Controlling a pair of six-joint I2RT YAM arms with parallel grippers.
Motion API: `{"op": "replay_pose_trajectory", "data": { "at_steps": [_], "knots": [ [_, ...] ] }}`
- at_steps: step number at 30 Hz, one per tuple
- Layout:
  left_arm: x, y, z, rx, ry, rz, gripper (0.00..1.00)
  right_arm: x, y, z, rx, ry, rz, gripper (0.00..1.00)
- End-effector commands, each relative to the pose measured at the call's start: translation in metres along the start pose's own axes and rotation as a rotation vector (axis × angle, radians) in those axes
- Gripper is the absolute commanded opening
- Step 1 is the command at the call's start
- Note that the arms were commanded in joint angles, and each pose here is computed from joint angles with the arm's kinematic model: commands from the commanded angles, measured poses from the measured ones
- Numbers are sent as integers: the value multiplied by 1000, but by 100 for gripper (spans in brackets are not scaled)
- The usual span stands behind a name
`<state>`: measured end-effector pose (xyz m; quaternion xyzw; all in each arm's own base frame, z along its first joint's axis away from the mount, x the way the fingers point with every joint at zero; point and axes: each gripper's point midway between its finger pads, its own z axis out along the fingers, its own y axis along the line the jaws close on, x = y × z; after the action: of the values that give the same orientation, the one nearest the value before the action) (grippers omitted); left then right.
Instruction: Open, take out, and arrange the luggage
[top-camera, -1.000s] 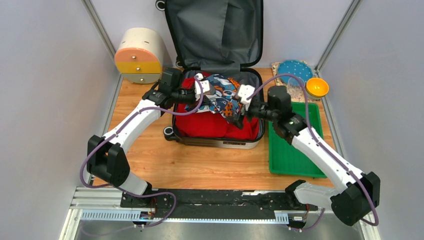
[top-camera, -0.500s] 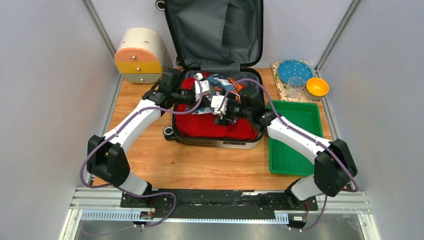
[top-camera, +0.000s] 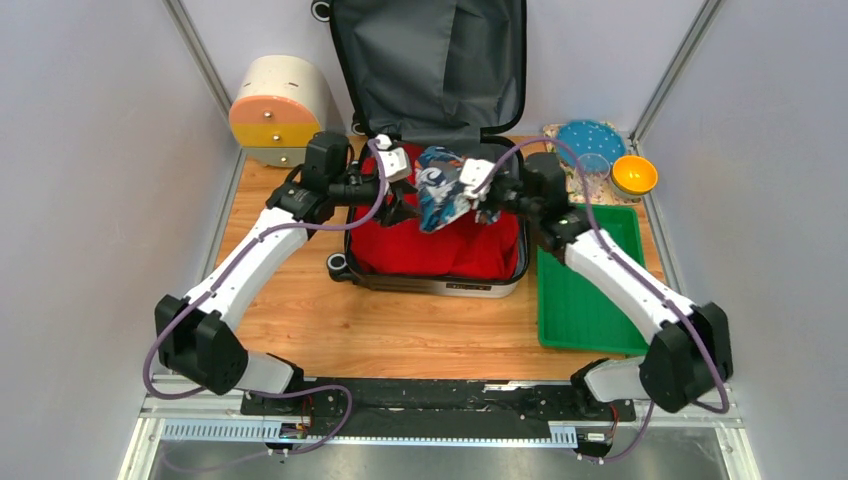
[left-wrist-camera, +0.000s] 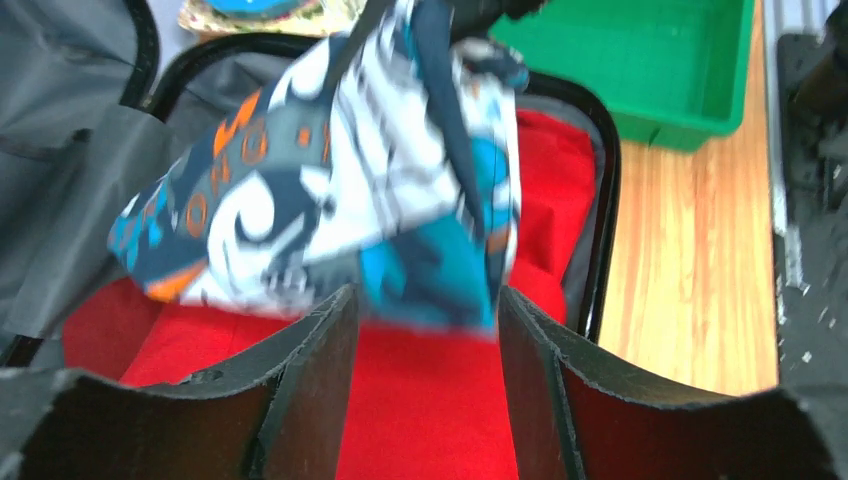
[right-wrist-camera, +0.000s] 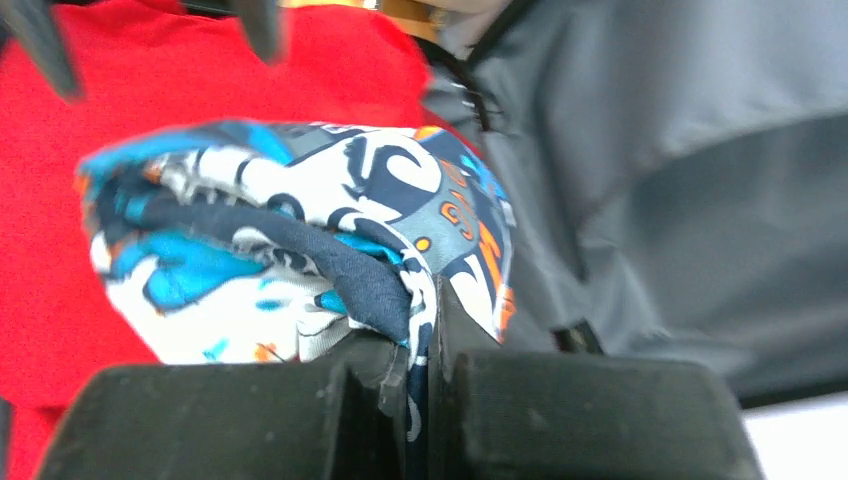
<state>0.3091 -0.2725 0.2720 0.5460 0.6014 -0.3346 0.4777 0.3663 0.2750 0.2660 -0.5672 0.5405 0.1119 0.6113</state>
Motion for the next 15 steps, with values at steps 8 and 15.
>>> {"op": "replay_pose_trajectory", "data": {
  "at_steps": [8,15],
  "knots": [
    [-36,-10,-30,-77,-118,-130,62,-44,-90,-163,160,-106,-59,0],
    [-25,-15,-26,-64,-114,-206,62,-3,-88,-226,158,-16,-94,0]
  ]
}}
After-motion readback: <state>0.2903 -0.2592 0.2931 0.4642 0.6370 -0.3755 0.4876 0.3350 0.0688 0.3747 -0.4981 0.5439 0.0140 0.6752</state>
